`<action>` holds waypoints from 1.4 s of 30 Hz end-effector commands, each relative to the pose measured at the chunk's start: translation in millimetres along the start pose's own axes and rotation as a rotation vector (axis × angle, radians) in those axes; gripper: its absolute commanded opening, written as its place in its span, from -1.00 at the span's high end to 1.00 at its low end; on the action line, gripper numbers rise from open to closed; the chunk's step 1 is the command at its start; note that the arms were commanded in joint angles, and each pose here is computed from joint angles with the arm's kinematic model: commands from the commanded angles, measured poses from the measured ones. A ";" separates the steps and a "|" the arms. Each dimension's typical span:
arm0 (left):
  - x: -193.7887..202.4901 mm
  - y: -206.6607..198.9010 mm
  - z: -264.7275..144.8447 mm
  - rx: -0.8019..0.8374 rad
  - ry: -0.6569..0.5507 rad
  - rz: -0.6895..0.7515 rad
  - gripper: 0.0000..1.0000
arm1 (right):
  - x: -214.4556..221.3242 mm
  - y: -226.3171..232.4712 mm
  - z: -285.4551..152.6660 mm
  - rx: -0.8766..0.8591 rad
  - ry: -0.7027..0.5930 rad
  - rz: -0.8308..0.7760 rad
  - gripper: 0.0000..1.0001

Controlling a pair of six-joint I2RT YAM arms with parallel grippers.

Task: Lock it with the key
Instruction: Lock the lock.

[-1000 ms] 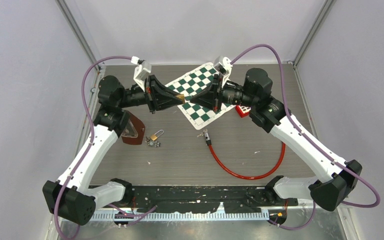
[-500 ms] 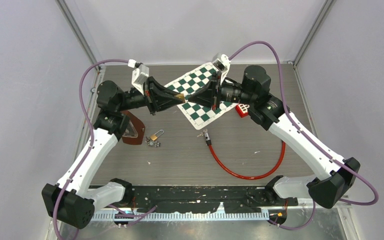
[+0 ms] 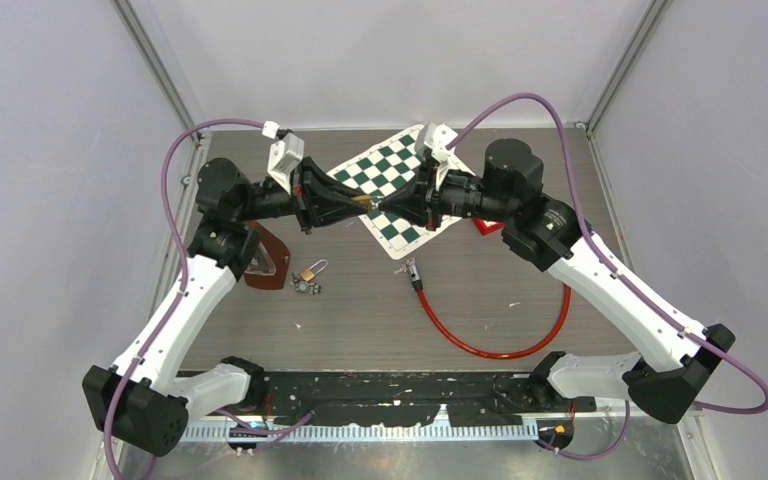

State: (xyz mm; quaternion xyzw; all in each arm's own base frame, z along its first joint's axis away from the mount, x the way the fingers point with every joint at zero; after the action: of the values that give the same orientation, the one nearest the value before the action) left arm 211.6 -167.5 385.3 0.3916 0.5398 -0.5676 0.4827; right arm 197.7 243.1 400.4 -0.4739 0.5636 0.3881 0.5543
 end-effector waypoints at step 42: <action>-46.2 2.4 14.8 -0.214 -0.429 -0.510 1.00 | -37.3 -30.6 -16.8 0.267 -0.535 0.634 -0.61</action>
State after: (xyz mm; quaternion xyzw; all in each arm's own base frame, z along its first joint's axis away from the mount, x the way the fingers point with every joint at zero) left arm 227.4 -179.4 402.2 0.1330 0.6047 -0.6388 0.4566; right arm 200.8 217.5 433.1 -0.2409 0.5552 0.5219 0.6010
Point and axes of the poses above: each gripper's point midway between its finger pads, its own z axis out along the fingers, its own y axis along the line the jaws close on, x = y × z, the point moved 9 cm from there along -z, back along the fingers, and after that the axes turned 6 degrees about -z, right-handed, at the moved point
